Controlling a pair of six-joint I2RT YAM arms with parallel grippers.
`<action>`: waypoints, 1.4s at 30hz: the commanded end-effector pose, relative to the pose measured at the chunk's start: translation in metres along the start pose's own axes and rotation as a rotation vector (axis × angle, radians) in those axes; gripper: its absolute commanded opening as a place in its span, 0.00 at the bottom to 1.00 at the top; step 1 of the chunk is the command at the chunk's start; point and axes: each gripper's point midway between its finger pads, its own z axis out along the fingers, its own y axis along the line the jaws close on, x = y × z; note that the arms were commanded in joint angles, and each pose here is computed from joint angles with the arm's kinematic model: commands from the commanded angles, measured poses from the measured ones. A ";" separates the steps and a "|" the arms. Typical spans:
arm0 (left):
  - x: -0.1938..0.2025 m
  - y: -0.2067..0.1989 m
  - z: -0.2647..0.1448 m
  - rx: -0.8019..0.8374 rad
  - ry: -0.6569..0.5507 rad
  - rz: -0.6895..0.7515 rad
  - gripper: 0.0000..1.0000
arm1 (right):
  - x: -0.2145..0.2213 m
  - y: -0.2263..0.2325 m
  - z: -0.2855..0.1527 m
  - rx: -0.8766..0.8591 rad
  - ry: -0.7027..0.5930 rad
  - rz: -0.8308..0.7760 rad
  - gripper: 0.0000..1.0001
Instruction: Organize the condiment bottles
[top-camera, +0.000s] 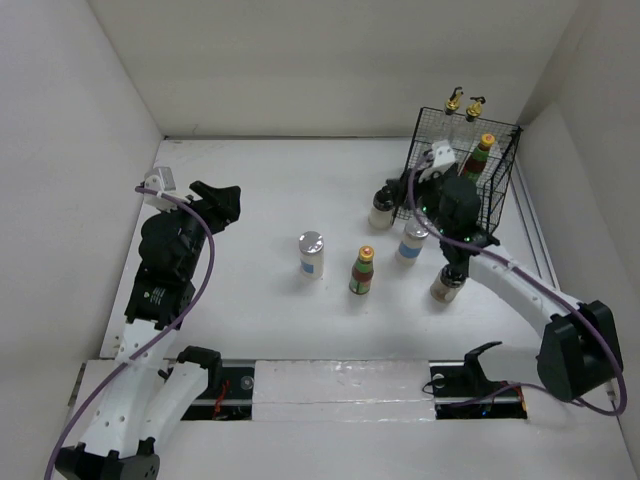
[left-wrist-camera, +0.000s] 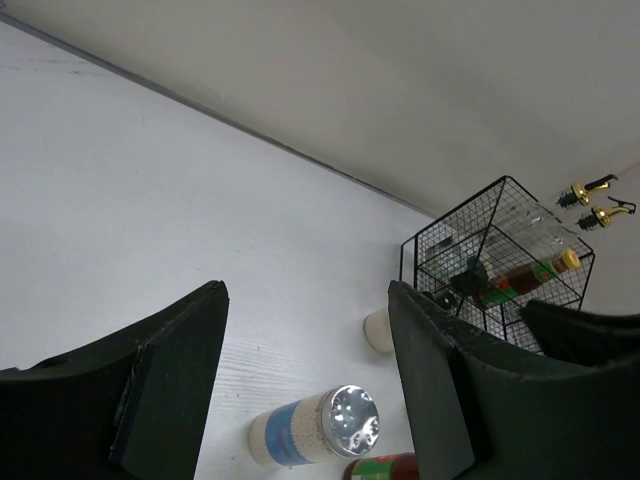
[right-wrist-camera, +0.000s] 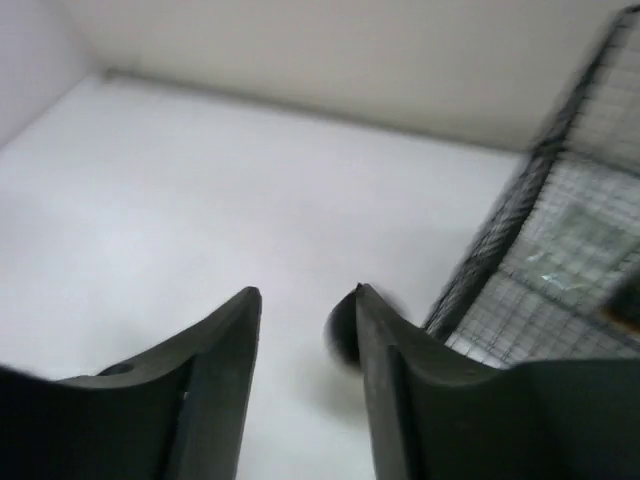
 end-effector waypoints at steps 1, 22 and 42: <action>-0.014 -0.017 0.000 0.061 -0.034 0.008 0.61 | -0.004 0.069 -0.032 -0.275 -0.048 -0.042 0.54; -0.013 -0.021 -0.001 0.087 -0.032 -0.001 0.61 | 0.103 0.153 -0.124 -0.568 0.231 -0.069 0.88; -0.013 -0.025 -0.004 0.106 -0.029 -0.001 0.61 | -0.026 0.165 -0.088 -0.499 -0.178 -0.039 0.20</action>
